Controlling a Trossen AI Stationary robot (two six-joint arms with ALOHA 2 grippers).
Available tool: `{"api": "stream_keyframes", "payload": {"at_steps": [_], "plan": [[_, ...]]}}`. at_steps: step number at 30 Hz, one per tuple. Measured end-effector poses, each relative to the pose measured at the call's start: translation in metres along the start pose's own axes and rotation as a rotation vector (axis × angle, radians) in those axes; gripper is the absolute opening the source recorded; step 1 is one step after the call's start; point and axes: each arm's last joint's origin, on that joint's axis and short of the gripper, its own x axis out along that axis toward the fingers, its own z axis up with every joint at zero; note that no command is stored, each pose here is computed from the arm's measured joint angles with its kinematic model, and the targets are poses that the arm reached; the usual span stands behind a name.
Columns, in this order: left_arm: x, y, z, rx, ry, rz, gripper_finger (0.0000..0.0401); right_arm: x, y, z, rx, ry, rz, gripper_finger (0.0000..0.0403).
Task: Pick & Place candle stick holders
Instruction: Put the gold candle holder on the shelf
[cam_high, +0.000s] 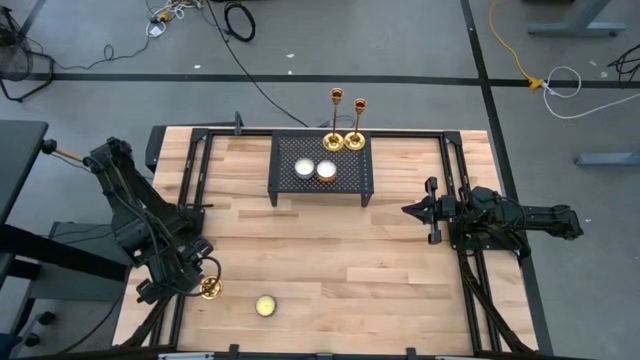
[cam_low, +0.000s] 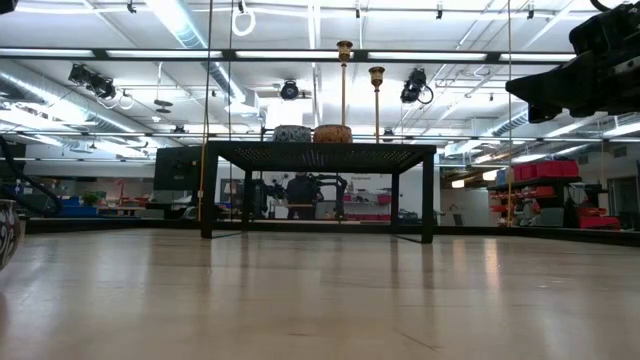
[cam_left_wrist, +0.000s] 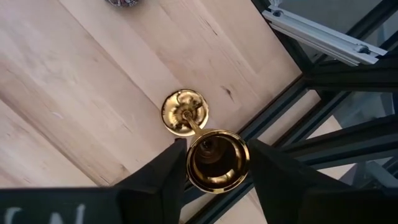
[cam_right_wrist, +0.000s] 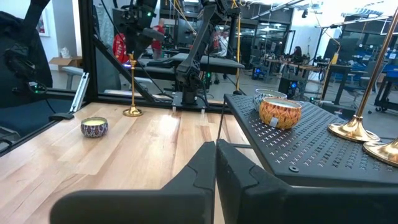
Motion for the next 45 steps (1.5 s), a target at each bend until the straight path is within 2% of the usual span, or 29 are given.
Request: {"api": "stream_keyframes", "payload": {"at_steps": [16,28,33,40,45], "plan": [[-0.002,0.000,0.000,-0.001,0.006,-0.018,0.0161,0.000,0.000,0.000,0.000,0.000,0.000,0.0013],[-0.046,0.008,0.016,-0.067,-0.167,-0.016,0.0159,0.000,0.000,0.000,0.000,0.000,0.000,0.0013],[-0.061,0.016,0.020,-0.076,-0.227,0.022,0.0159,0.000,0.000,0.000,0.000,0.000,0.000,0.0013],[-0.067,0.024,0.020,-0.091,-0.244,0.057,0.0158,0.000,0.000,0.000,0.000,0.000,0.000,0.0013],[-0.069,0.037,0.022,-0.078,-0.264,0.154,0.0158,0.000,0.000,0.000,0.000,0.000,0.000,0.0013]]}}
